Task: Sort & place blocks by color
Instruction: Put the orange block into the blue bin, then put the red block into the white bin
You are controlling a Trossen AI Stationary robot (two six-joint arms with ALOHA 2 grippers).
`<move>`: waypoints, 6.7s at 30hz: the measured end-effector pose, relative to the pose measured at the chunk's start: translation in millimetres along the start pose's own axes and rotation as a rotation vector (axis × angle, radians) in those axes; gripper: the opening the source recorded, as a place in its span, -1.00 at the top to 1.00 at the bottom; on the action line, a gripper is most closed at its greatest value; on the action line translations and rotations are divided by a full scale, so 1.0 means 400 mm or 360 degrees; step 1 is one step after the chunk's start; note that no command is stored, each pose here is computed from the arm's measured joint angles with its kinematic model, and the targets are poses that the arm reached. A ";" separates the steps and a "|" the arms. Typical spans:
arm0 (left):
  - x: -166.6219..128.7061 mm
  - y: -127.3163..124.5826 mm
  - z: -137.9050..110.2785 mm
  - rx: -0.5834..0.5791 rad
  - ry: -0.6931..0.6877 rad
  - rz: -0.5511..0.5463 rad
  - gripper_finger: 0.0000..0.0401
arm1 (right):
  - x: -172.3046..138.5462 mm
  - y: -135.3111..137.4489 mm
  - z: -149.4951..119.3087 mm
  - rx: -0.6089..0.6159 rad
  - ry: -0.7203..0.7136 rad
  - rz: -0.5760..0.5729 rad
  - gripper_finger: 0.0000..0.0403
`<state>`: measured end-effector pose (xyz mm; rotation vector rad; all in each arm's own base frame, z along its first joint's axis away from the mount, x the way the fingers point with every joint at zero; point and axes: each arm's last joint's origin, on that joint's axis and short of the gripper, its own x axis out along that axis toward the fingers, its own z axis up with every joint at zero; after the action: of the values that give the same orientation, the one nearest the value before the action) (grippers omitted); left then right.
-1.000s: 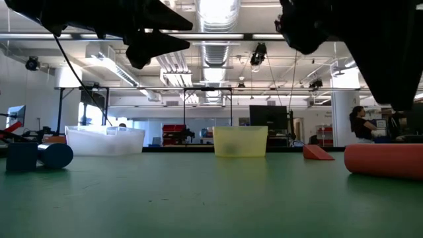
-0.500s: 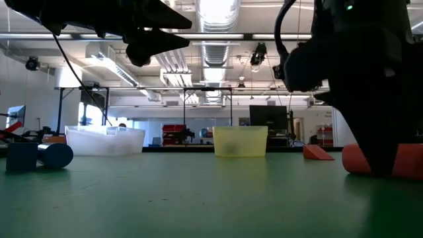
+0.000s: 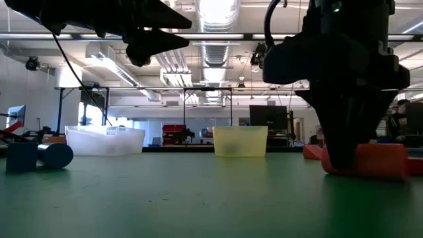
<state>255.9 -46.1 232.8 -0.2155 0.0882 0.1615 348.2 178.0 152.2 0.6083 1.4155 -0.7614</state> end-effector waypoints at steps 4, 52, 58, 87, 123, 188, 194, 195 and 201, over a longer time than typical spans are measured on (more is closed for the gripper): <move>0.000 0.000 0.000 -0.0010 0.0000 0.0000 -0.04 | -0.001 0.001 0.006 -0.0055 -0.0049 0.0015 0.45; 0.121 -0.162 -0.076 -0.0213 -0.0354 -0.0498 -0.04 | -0.148 -0.215 0.063 -0.0549 -0.2420 0.1630 0.45; 0.137 -0.161 -0.065 -0.0177 -0.0389 -0.0462 -0.04 | -0.144 -0.211 0.062 -0.0573 -0.2360 0.1669 0.45; 0.151 -0.150 -0.055 -0.0097 -0.0431 -0.0348 0.44 | -0.167 -0.194 0.084 -0.0637 -0.2480 0.1556 0.43; -0.158 -0.254 -0.006 -0.0749 0.2050 0.0751 0.44 | -0.239 -0.313 0.059 -0.0757 -0.2002 0.1104 -0.17; -0.022 -0.310 0.080 0.0926 0.1060 -0.0478 0.02 | -0.098 -0.376 0.037 0.0148 -0.1229 0.0756 -0.13; -0.003 -0.243 0.107 0.1145 0.0980 -0.0460 0.02 | -0.059 -0.423 0.020 0.0442 -0.1024 0.0530 -0.13; -0.002 -0.227 0.112 0.1140 0.0963 -0.0437 0.02 | -0.055 -0.431 0.019 0.0502 -0.0995 0.0497 -0.13; -0.012 -0.154 0.131 0.1011 0.0724 -0.0333 0.02 | -0.041 -0.454 0.036 0.0675 -0.0949 0.0397 -0.13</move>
<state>265.2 -94.6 296.9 0.3773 0.5577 -0.1311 217.1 54.3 181.9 0.7841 0.6200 -0.9505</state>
